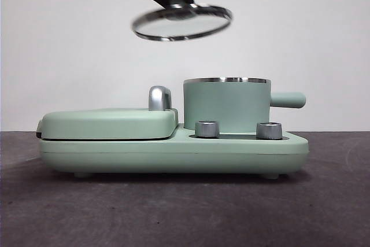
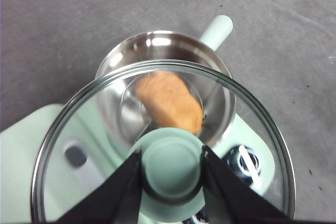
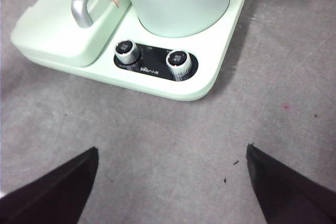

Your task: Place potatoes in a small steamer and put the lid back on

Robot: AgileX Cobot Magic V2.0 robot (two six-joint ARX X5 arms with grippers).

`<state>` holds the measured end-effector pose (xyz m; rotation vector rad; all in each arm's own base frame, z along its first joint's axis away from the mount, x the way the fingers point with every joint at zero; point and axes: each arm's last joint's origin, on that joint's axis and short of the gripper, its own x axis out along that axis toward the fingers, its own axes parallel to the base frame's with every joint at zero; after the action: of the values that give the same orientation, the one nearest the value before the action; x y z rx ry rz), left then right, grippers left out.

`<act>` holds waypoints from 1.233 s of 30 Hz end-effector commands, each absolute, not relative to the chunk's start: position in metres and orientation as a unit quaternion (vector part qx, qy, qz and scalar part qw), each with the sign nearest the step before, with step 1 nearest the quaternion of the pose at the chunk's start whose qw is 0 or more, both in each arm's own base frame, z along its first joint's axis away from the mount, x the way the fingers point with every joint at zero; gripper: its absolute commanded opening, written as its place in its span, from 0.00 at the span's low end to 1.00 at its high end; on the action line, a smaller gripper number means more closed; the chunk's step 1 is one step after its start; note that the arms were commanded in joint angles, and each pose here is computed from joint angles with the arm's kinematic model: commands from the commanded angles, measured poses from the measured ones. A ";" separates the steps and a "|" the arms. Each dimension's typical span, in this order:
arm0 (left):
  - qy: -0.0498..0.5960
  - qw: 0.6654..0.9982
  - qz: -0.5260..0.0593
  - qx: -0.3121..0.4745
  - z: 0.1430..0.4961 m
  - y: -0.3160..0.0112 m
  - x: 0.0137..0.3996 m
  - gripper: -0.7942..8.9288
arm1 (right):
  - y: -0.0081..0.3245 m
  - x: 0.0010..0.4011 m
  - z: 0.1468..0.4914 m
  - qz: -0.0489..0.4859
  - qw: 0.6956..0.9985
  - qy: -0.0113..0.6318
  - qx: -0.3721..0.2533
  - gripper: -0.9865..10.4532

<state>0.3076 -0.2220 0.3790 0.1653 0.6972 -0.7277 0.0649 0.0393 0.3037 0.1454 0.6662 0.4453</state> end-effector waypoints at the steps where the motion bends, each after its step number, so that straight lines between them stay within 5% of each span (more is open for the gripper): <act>1: 0.313 0.882 -0.344 0.077 0.387 -0.238 0.321 0.09 | 0.039 0.063 0.307 0.220 0.921 0.312 0.082 0.48; 14: 0.309 0.874 -0.351 0.131 0.350 -0.301 0.368 0.09 | 0.038 0.062 0.308 0.221 0.922 0.307 0.084 0.48; 37: 0.322 0.866 -0.355 0.143 0.322 -0.314 0.378 0.09 | 0.038 0.062 0.308 0.222 0.922 0.307 0.082 0.48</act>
<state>0.3767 -0.3058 0.3204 0.2948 0.7141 -0.7242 0.0621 0.0377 0.3054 0.1594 0.6422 0.4484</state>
